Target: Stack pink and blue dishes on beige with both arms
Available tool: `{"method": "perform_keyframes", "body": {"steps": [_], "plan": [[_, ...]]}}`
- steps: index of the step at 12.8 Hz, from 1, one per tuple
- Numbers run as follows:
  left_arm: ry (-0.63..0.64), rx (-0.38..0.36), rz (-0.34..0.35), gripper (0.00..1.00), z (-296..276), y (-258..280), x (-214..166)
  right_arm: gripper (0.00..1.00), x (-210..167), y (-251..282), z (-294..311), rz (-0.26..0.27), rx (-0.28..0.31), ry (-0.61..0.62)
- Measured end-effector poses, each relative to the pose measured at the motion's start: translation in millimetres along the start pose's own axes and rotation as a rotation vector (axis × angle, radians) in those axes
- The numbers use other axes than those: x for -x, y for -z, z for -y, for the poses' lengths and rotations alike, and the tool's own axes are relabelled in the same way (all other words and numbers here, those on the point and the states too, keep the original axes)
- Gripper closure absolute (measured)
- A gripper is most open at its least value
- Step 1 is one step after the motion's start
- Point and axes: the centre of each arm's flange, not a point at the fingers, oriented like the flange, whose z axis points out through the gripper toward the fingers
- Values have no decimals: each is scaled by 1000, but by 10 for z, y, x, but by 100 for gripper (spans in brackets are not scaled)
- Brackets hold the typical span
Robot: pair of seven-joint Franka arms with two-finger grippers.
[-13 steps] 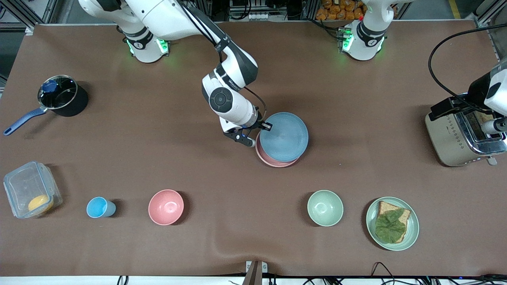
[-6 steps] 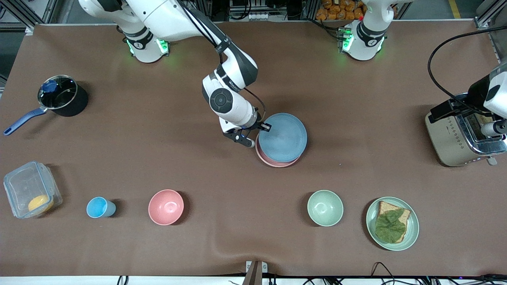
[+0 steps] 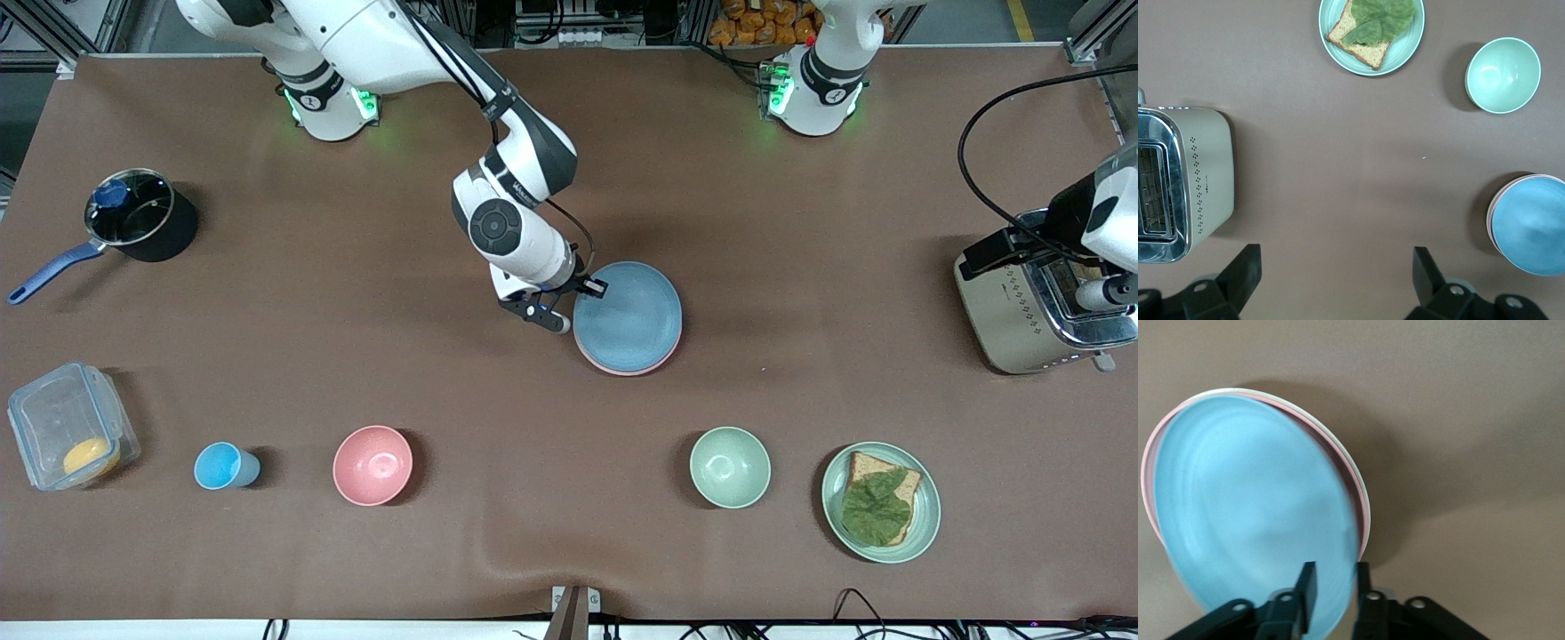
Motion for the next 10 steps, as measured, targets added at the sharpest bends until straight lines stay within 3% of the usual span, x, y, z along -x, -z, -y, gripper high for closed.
{"method": "perform_keyframes", "body": {"steps": [5, 6, 10], "plan": [[0, 0, -1, 0, -1, -6, -2, 7, -59, 132, 21, 5, 1, -6], [0, 0, 0, 0, -1, -9, -3, 0, -117, 246, 20, 18, 14, -12], [-4, 1, -2, 0, -18, -11, -2, 0, -590, 1037, -244, 94, 79, 65]]}}
